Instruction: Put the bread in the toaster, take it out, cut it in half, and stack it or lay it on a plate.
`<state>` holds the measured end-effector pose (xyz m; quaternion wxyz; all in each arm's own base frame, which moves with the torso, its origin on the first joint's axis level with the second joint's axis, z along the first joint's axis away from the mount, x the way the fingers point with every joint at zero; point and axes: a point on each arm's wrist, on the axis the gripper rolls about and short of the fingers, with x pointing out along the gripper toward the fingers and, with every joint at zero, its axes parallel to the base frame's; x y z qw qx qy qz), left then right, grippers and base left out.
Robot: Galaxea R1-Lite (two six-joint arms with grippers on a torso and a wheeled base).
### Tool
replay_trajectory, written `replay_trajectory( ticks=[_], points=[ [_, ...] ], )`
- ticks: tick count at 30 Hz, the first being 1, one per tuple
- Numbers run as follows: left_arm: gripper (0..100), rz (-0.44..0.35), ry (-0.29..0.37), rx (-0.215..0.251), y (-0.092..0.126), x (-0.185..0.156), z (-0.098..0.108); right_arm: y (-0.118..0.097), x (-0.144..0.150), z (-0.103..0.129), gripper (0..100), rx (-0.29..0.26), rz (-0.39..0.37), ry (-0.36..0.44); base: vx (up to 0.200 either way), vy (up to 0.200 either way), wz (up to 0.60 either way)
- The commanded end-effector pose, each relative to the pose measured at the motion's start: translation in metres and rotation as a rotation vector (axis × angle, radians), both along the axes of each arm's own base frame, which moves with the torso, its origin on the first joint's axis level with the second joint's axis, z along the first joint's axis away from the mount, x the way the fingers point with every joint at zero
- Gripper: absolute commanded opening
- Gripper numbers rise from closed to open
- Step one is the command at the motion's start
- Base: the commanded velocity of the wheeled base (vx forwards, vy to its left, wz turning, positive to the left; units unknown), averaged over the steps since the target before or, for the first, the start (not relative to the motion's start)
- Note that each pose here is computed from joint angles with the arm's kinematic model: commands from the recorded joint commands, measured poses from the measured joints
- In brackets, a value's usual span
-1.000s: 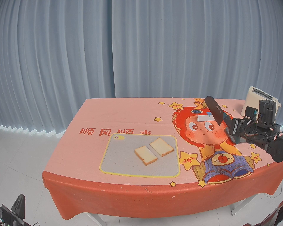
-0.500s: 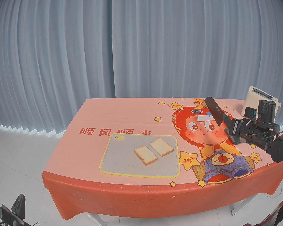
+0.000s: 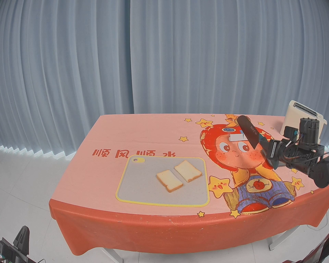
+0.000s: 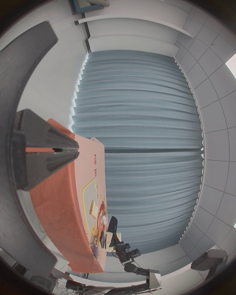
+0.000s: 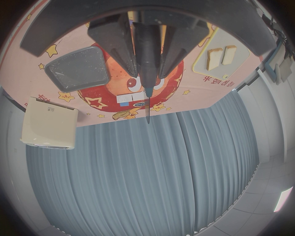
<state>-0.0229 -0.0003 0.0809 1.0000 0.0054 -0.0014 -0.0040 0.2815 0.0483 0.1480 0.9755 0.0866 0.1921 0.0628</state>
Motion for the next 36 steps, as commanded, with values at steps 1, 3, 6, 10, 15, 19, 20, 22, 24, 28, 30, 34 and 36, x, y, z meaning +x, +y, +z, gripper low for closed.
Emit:
replay_trajectory(
  ticks=[1,3,6,10,15,19,20,22,24,28,30,34,36],
  points=[
    [0,0.000,0.009,0.000,0.000,0.001,-0.005,-0.004,0.004,-0.006,0,-0.002,-0.009,0.022,0.000,0.000,0.00],
    [0,0.000,0.009,0.000,0.000,0.001,-0.005,-0.007,0.006,-0.009,0,0.000,-0.011,0.030,0.000,0.000,0.00],
    [0,0.000,0.009,0.000,0.000,0.001,-0.005,-0.008,0.010,-0.012,0,-0.001,-0.015,0.039,0.000,0.000,0.00],
    [0,0.000,0.009,0.000,0.000,0.001,-0.005,-0.009,0.013,-0.015,0,-0.003,-0.020,0.051,0.000,0.000,0.00],
    [0,0.002,0.007,0.000,0.000,0.001,-0.005,-0.014,0.018,-0.020,0,-0.007,-0.039,0.063,0.000,0.000,0.00],
    [0,0.000,0.009,0.000,0.000,0.001,-0.005,-0.018,0.021,-0.024,0,-0.009,-0.050,0.075,0.000,0.000,0.00],
    [0,0.000,0.009,0.000,0.000,0.001,-0.005,-0.018,0.022,-0.024,0,-0.009,-0.052,0.076,0.000,0.000,0.00],
    [0,0.000,0.009,0.000,0.000,0.001,-0.005,-0.018,0.022,-0.025,0,-0.009,-0.052,0.078,0.000,0.000,0.00],
    [0,0.000,0.009,0.000,0.000,0.001,-0.005,-0.018,0.022,-0.025,0,-0.010,-0.052,0.079,0.000,0.000,0.00],
    [0,0.000,0.009,0.000,0.000,0.001,-0.005,-0.018,0.022,-0.026,0,-0.010,-0.052,0.081,0.000,0.000,0.00],
    [0,0.000,0.009,0.000,0.000,0.001,-0.005,-0.018,0.022,-0.026,0,-0.010,-0.050,0.081,0.000,0.000,0.00],
    [0,0.000,0.009,0.000,0.000,0.001,-0.005,-0.017,0.022,-0.026,0,-0.010,-0.047,0.081,0.000,0.000,0.00],
    [0,0.000,0.009,0.000,0.000,0.001,-0.005,-0.017,0.021,-0.025,0,-0.010,-0.047,0.078,0.000,0.000,0.00]
  ],
)
